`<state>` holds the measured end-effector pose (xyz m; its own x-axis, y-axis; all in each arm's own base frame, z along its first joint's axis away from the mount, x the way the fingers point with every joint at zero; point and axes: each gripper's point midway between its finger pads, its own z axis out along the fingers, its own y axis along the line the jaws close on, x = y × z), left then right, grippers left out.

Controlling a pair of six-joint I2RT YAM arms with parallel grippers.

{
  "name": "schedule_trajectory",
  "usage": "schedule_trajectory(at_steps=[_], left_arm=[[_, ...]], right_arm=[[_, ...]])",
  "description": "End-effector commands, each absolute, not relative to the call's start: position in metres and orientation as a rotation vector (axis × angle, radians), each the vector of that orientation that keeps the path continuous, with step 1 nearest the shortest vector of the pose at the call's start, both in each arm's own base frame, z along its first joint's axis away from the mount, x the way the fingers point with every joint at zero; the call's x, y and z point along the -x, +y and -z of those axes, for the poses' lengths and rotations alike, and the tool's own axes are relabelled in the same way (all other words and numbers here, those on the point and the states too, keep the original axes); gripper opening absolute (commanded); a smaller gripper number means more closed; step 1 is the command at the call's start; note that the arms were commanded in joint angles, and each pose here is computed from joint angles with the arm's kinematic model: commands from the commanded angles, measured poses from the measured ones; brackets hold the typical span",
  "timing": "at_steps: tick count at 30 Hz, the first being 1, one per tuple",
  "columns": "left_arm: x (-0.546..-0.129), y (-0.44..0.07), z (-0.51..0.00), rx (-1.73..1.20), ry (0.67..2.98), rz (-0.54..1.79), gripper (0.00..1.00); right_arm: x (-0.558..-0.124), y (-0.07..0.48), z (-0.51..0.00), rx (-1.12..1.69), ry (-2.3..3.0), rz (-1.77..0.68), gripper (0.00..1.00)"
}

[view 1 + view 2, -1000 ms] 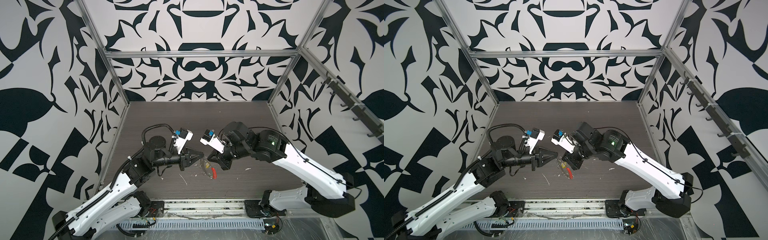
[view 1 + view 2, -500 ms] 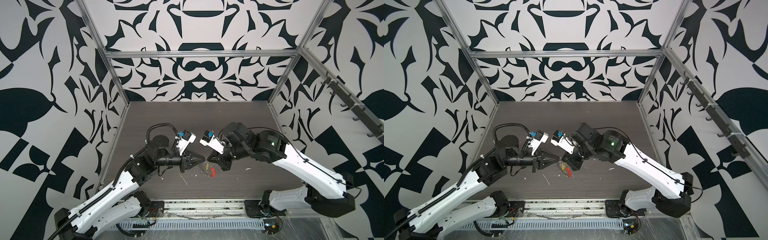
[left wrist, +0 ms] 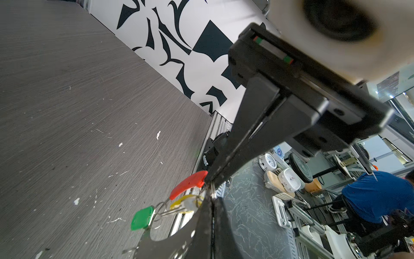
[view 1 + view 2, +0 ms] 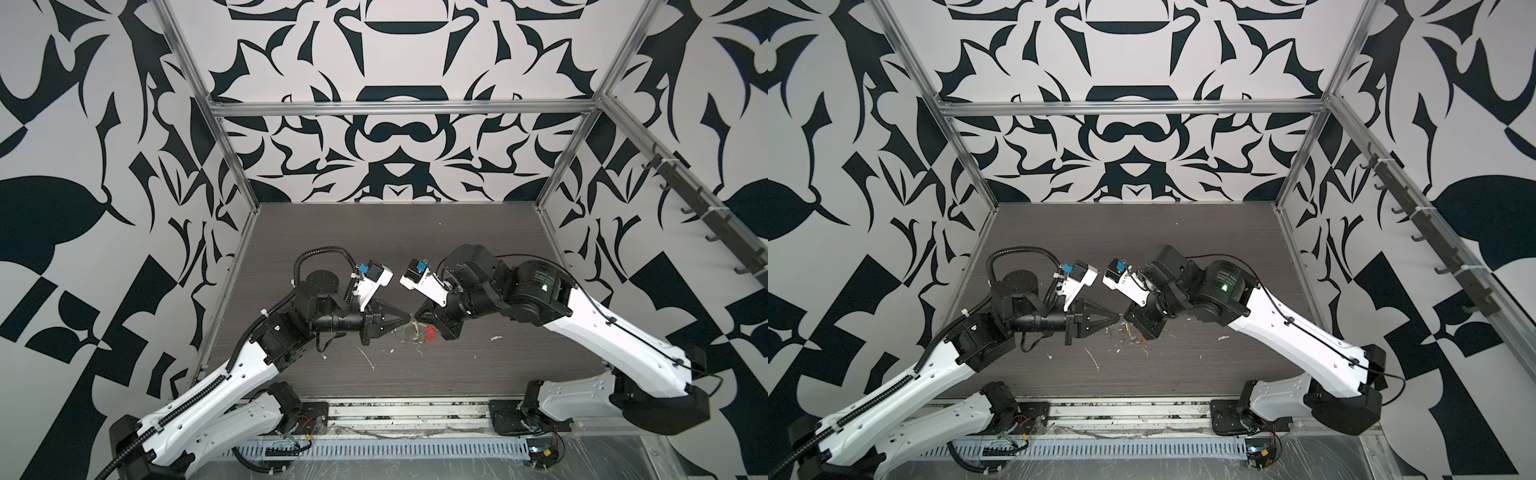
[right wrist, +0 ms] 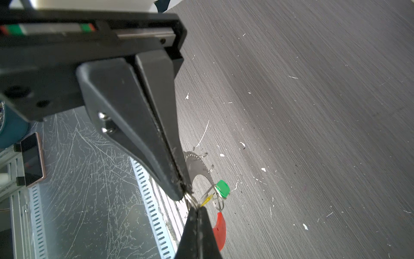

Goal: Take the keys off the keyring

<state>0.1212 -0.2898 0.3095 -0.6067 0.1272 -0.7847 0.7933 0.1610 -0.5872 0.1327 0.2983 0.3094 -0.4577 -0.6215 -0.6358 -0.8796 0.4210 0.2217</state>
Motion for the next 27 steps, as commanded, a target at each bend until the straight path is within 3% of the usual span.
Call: schedule_trajectory(at_steps=[1, 7, 14, 27], left_arm=[[-0.129, -0.285, -0.319, -0.817, 1.815, 1.432, 0.0], [-0.129, -0.277, -0.33, -0.792, 1.77, 1.402, 0.0], [-0.127, -0.273, -0.335, -0.789, 1.766, 1.396, 0.0], [-0.134, -0.27, -0.34, -0.728, 1.765, 1.373, 0.0]], right_arm=[[-0.135, 0.309, -0.336, 1.215, 2.096, -0.817, 0.0], [-0.141, 0.294, -0.363, 1.073, 1.939, -0.831, 0.28], [-0.123, 0.283, -0.362, 1.043, 1.793, -0.954, 0.45], [-0.138, 0.286, -0.326, 0.906, 1.759, -0.969, 0.5]])
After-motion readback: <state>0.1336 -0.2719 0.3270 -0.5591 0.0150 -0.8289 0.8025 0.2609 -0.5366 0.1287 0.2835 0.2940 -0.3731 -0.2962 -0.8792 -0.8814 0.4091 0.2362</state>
